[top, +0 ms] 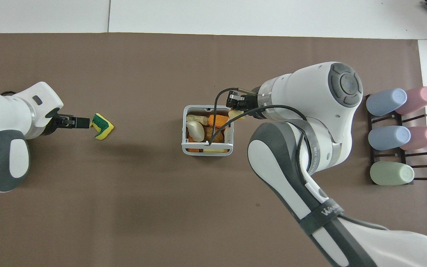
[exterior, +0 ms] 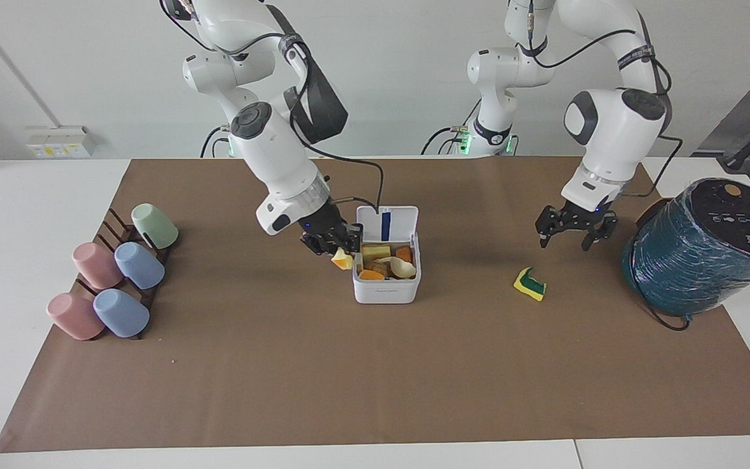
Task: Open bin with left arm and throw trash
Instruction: 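Drop the yellow sponge into the bin while the left gripper grasps sponge, then carry the green sponge into the bin while the right gripper withdraws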
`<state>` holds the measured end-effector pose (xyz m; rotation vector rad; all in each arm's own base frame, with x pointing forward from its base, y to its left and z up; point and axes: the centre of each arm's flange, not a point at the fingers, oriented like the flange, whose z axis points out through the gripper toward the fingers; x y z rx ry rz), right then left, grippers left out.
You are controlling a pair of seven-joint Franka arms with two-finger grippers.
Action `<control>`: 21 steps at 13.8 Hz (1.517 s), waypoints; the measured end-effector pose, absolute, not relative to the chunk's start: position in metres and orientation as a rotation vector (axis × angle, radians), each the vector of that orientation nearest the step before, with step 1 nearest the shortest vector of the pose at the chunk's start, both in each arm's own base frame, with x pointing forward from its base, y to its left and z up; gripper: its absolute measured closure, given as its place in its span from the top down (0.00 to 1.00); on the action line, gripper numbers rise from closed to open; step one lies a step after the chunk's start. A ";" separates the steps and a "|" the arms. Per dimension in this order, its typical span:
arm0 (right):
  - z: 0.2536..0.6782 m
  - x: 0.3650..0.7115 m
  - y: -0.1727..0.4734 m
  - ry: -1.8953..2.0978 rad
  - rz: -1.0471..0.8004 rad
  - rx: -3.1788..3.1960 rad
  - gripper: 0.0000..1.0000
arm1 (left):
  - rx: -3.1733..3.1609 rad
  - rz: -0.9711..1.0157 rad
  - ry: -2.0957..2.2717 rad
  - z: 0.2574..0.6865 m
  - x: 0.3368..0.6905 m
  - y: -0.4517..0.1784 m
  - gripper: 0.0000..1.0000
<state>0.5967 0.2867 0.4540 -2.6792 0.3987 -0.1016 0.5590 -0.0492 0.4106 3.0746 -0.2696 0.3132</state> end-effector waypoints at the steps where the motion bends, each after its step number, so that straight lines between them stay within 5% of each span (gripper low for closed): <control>1: 0.452 0.591 0.299 0.418 -0.083 -2.666 0.15 | 3.074 0.321 -0.275 0.394 0.557 -0.052 1.00; 4: 0.439 0.579 0.316 0.456 -0.033 -2.670 0.26 | 3.075 0.282 -0.295 0.364 0.549 -0.059 1.00; 10: 0.431 0.574 0.322 0.452 -0.043 -2.672 0.92 | 3.065 0.329 -0.330 0.311 0.541 -0.073 1.00; 12: 0.432 0.576 0.322 0.455 -0.055 -2.667 1.00 | 3.064 0.346 -0.325 0.305 0.541 -0.074 0.94; 13: 0.433 0.576 0.322 0.456 -0.063 -2.664 1.00 | 3.064 0.346 -0.311 0.304 0.541 -0.075 0.88; 20: 0.454 0.584 0.323 0.443 -0.137 -2.638 1.00 | 3.055 0.411 -0.292 0.321 0.549 -0.076 0.03; 21: 0.459 0.589 0.317 0.423 -0.181 -2.666 1.00 | 3.047 0.440 -0.306 0.330 0.552 -0.082 0.02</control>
